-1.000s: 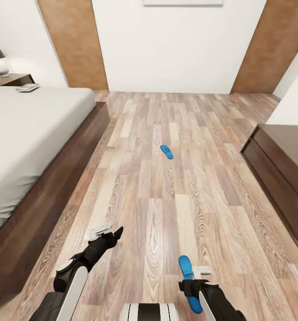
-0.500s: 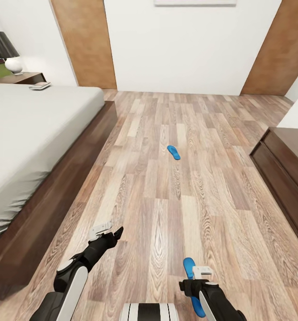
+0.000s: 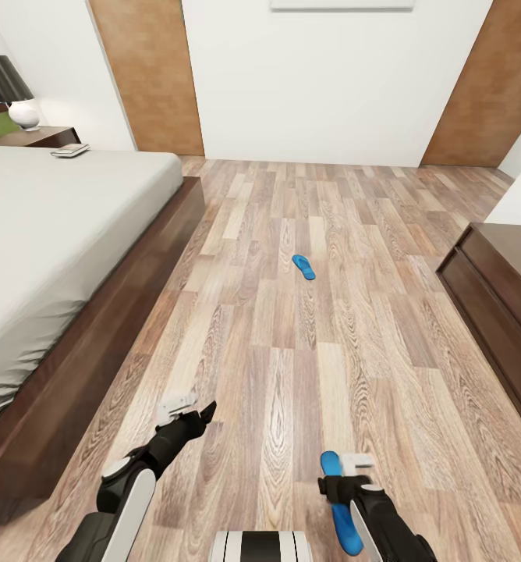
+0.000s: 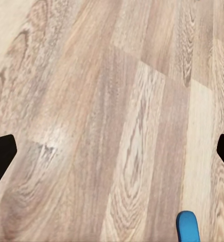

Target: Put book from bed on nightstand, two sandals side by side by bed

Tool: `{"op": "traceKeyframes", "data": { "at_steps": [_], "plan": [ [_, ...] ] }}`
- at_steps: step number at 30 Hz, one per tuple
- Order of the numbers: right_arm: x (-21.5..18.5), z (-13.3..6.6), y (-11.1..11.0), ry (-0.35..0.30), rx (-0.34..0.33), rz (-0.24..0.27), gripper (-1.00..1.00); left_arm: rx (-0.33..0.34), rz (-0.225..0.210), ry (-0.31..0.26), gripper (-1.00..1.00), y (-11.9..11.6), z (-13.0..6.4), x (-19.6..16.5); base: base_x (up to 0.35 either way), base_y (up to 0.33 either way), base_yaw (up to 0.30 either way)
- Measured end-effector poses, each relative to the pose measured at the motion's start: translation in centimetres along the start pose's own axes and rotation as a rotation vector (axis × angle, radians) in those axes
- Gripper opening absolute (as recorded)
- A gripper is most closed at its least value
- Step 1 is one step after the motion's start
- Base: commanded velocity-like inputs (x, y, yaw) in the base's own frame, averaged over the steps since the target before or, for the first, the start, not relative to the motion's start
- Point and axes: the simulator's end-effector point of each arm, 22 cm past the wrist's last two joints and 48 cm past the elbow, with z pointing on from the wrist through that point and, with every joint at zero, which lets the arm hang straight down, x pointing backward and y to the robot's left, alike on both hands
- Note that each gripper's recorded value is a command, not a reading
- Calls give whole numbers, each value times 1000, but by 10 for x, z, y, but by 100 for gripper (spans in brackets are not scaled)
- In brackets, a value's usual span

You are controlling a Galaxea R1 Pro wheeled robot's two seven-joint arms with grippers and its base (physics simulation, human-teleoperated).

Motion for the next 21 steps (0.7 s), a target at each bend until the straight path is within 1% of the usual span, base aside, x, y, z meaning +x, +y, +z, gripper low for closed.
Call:
{"op": "traceKeyframes", "data": {
  "at_steps": [1,2,3,5,10,21],
  "plan": [
    [-2,0,-3,-8,14,0,100,-1,0,0,100,0,0,1,0,0,0],
    [-8,0,-12,-39,58,2,100,-5,-2,8,100,3,1,5,0,0,0],
    [-11,-1,-15,-52,72,3,100,-7,-3,11,100,3,2,6,0,0,0],
    [-23,-2,-25,-111,120,11,100,-13,-7,16,100,6,4,12,0,0,0],
    [-25,-3,-28,-125,130,14,100,-13,-9,4,100,6,4,10,0,0,0],
    [-24,-2,-28,-125,133,15,100,-15,-10,5,100,7,5,11,0,0,0]
  ]
}}
